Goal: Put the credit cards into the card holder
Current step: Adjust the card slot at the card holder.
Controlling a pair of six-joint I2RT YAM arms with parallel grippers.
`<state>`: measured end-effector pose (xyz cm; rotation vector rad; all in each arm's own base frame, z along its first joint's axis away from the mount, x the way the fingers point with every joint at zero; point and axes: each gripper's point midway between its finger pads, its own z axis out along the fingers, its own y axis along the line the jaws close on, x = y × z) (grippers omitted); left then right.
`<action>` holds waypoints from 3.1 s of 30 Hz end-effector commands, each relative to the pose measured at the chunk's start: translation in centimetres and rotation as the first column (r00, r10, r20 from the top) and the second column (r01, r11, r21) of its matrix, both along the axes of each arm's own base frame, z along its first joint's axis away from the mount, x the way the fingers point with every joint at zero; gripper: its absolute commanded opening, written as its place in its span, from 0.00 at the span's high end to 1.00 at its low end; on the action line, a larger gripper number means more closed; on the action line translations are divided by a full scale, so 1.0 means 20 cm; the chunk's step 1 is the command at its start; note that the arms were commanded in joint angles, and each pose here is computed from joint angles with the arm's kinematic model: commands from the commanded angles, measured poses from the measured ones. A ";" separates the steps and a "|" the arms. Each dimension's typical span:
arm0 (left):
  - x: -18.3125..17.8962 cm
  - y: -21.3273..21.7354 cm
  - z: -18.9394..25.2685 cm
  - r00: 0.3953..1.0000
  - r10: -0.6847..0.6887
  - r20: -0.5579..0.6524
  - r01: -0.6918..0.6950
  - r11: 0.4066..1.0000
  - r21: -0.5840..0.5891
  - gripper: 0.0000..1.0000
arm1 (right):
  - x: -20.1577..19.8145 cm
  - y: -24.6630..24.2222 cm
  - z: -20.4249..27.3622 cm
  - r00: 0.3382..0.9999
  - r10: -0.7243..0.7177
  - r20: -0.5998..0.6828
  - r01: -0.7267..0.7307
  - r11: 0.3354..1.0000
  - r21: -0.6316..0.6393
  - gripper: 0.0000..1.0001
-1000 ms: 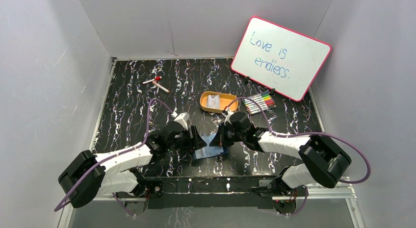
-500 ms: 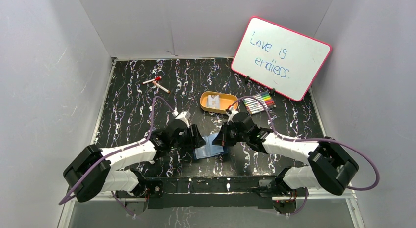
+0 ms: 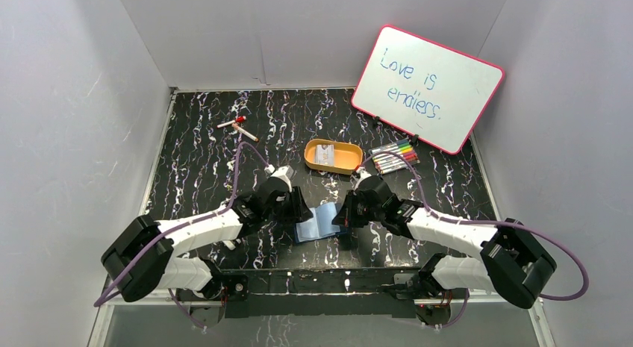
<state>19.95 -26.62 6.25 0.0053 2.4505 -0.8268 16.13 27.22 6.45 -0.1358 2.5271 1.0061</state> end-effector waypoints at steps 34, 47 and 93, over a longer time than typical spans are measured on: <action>-0.04 0.63 0.20 0.876 0.454 0.165 -0.466 0.884 0.044 0.46 | 0.05 0.48 -0.04 0.969 0.231 0.091 -0.183 0.911 -0.369 0.45; -0.05 0.63 0.19 0.878 0.451 0.162 -0.463 0.885 0.042 0.45 | 0.03 0.51 -0.03 0.962 0.249 0.116 -0.178 0.887 -0.425 0.37; -0.03 -0.10 0.29 0.998 -0.010 0.065 0.027 0.964 -0.264 0.55 | 0.08 0.14 -0.01 0.993 -0.089 0.078 0.105 0.966 -0.234 1.00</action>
